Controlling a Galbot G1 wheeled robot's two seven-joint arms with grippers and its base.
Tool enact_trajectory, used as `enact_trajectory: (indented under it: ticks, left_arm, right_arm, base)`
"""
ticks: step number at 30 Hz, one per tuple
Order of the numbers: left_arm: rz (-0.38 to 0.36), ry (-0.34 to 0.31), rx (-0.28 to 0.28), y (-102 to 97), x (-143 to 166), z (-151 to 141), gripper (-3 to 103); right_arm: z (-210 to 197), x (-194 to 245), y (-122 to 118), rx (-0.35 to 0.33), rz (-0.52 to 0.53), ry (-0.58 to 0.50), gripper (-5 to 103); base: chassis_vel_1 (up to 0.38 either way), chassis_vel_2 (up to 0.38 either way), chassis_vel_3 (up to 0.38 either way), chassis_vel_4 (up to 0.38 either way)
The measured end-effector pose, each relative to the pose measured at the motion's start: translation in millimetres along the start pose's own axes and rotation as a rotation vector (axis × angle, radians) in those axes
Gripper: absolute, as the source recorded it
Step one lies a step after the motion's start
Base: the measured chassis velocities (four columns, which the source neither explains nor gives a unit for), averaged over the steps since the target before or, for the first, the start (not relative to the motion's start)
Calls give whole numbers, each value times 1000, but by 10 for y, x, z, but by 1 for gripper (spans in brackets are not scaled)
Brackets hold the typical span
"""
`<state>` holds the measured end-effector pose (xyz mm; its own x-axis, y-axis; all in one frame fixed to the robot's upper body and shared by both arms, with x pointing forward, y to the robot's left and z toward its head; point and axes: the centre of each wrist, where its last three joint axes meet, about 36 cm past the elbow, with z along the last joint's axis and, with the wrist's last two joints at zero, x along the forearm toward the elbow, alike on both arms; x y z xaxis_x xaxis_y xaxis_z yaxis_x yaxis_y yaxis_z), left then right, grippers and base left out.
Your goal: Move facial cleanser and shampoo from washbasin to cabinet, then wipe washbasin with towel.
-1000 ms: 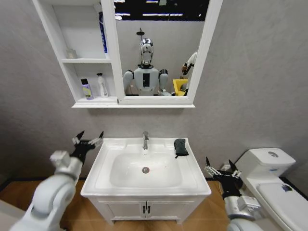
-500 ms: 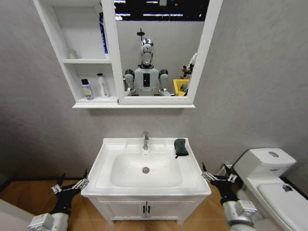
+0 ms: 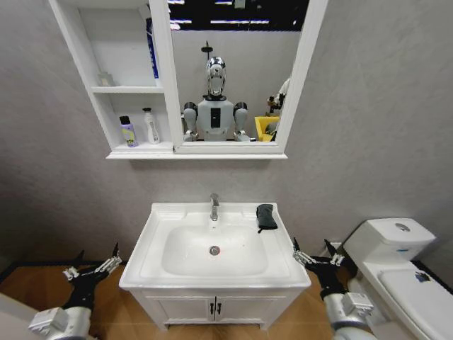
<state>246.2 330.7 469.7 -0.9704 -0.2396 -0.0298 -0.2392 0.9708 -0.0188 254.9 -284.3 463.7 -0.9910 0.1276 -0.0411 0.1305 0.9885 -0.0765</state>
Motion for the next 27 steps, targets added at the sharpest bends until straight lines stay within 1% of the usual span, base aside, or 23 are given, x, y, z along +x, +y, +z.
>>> enact_trajectory:
  ticks: [10,14,17,19,20,21,22,23,24,25,26,27]
  left_arm:
    - [2,0,2,-6,-8,0,100]
    - [2,1,3,-7,-10,0,100]
    - [2,1,3,-9,-11,0,100]
    - [2,0,4,-9,-12,0,100]
    - [2,0,4,-9,-12,0,100]
    - [2,1,4,-10,-12,0,100]
    - [2,1,4,-10,-12,0,100]
    - [2,1,4,-10,-12,0,100]
    - [2,1,4,-10,-12,0,100]
    - [2,1,4,-10,-12,0,100]
    - [2,1,4,-10,-12,0,100]
    - [2,1,4,-10,-12,0,100]
  right_arm:
    - [45,39,-5,-2,-12,6,100]
    - [52,37,-8,-2,-7,16,100]
    - [88,-14,0,-6,0,21,100]
    - [113,-154,-14,-19,11,39,100]
    - [113,-154,-14,-19,11,39,100]
    - [119,-266,-34,-46,15,55,100]
    - [118,-412,-72,-98,11,93,100]
    - [118,-412,-72,-98,11,93,100]
    - [110,-542,-120,-139,9,127,100]
    - [115,-665,-217,-154,10,158,100]
    - [115,-744,-309,-146,17,175,100]
    - [115,-744,-309,-146,17,175,100]
  base:
    - [0,0,0,0]
    - [-70,94,65,-58]
    - [-111,104,92,-85]
    - [-92,91,74,-80]
    - [-49,78,74,-71]
    - [-49,47,53,-71]
    - [0,0,0,0]
    - [0,0,0,0]
    - [0,0,0,0]
    - [0,0,0,0]
    - [0,0,0,0]
    - [0,0,0,0]
